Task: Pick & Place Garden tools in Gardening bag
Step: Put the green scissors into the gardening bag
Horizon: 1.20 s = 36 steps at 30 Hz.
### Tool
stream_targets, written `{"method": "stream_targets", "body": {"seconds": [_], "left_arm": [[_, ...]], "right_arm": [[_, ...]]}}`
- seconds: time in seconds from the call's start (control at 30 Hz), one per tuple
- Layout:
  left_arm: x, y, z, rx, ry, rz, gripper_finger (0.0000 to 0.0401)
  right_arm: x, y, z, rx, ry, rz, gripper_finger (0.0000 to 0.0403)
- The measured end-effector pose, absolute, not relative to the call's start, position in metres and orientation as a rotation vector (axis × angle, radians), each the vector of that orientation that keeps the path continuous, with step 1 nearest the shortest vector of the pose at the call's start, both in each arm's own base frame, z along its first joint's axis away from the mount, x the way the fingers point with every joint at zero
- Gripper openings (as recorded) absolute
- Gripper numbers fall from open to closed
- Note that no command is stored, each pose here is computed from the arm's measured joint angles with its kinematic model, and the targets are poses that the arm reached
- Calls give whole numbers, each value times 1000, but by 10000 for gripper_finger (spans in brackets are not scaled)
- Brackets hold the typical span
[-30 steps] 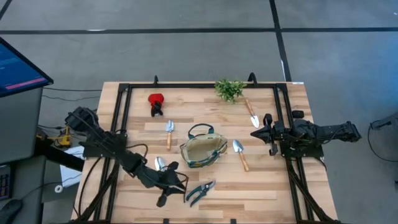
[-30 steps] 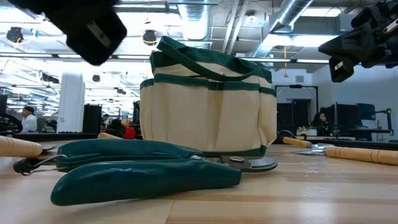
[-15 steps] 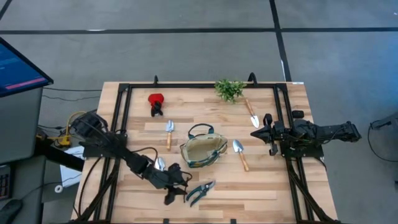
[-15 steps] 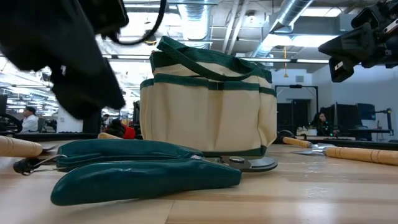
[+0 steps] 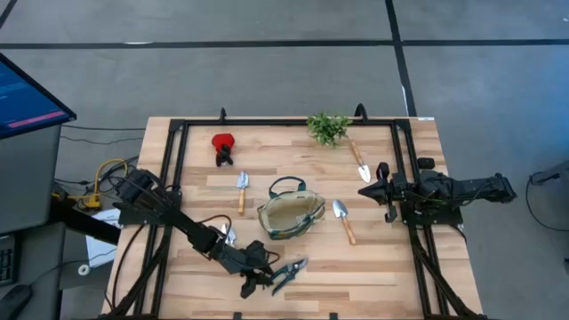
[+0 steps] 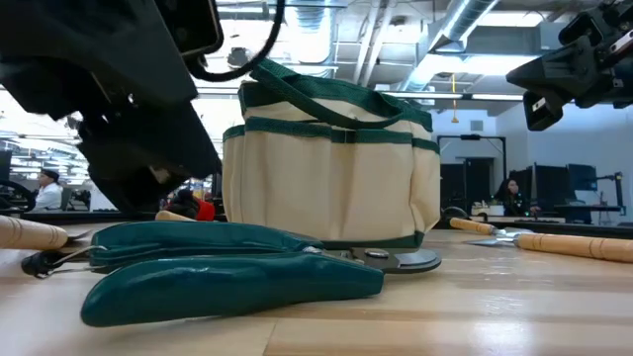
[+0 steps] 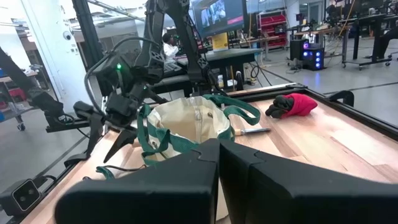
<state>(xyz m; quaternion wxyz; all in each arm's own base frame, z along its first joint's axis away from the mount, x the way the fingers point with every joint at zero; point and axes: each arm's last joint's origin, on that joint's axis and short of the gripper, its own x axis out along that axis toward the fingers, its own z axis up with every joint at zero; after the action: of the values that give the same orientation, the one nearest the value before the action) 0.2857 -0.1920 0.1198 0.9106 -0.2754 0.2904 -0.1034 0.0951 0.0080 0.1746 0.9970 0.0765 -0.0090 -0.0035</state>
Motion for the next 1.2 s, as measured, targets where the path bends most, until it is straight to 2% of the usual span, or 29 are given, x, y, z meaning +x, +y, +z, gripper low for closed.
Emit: {"method": "stream_targets", "body": {"seconds": [0.37,0.67,0.8,1.03,1.2], "left_arm": [[302,-197,98,-594,667,-212,156],[305,-200,98,-606,685,-242,151],[304,-199,97,-595,709,-236,116],[303,-199,96,-590,709,-224,18],[303,-199,96,-582,709,-220,5]], "right_arm": [[95,8,175,153,-18,-7,0],[95,8,175,153,-19,-7,0],[95,8,175,153,-18,-7,0],[95,8,175,150,-18,-7,0],[95,8,175,150,-18,-7,0]]}}
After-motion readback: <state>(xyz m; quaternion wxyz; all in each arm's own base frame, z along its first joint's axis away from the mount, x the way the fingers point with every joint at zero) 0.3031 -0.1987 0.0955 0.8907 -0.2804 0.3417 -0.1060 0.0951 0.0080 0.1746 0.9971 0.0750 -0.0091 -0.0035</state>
